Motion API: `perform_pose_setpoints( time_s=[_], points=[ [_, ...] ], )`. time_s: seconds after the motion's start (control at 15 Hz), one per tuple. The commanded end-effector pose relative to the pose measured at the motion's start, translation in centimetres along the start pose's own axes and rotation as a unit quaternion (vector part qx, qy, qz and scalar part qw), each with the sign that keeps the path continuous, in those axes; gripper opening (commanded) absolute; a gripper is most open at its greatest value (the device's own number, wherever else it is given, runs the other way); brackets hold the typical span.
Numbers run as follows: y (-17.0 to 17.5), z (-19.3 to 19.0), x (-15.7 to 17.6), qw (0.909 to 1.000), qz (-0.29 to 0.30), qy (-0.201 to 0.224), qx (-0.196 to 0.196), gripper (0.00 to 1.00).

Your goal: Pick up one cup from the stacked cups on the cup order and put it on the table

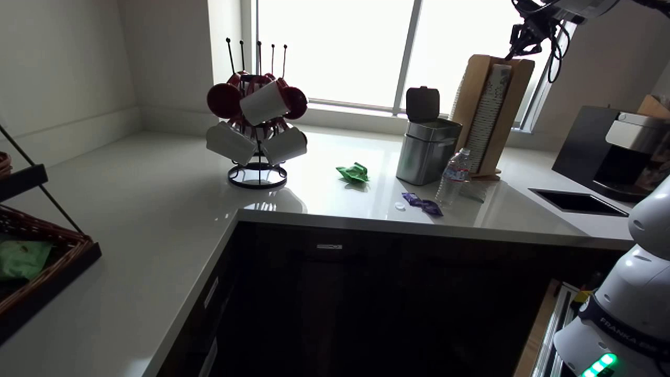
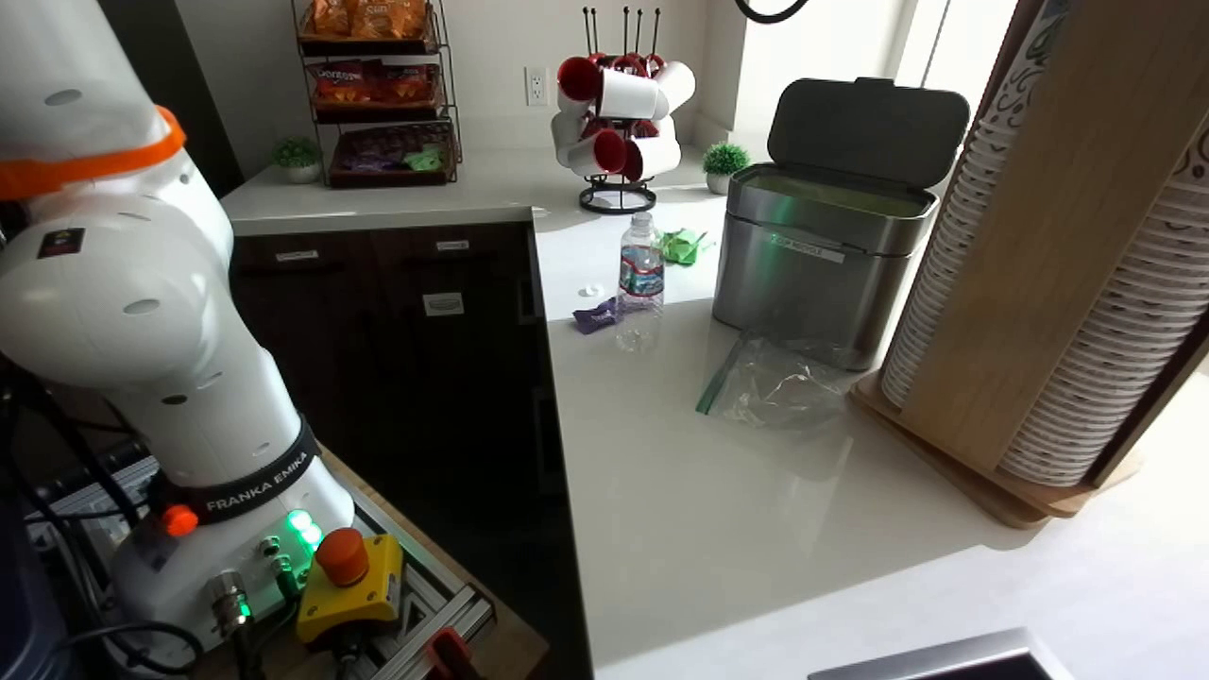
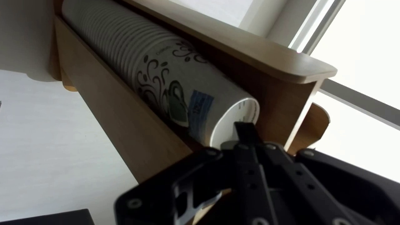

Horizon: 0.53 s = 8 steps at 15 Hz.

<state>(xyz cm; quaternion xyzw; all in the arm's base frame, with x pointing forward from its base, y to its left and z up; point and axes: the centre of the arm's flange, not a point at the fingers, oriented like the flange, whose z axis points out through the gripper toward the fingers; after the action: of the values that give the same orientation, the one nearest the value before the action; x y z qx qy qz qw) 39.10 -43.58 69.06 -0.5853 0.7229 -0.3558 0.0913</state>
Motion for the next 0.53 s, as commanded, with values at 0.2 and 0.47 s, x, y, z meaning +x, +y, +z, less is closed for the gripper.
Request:
perform_pose_setpoints(
  time_s=[0.2,0.47],
  points=[
    [2.7,-0.4,-0.9,0.9993,0.019,-0.031,0.009,0.47],
    [4.0,-0.5,-0.6,0.9991,0.028,-0.03,0.006,0.64]
  ],
)
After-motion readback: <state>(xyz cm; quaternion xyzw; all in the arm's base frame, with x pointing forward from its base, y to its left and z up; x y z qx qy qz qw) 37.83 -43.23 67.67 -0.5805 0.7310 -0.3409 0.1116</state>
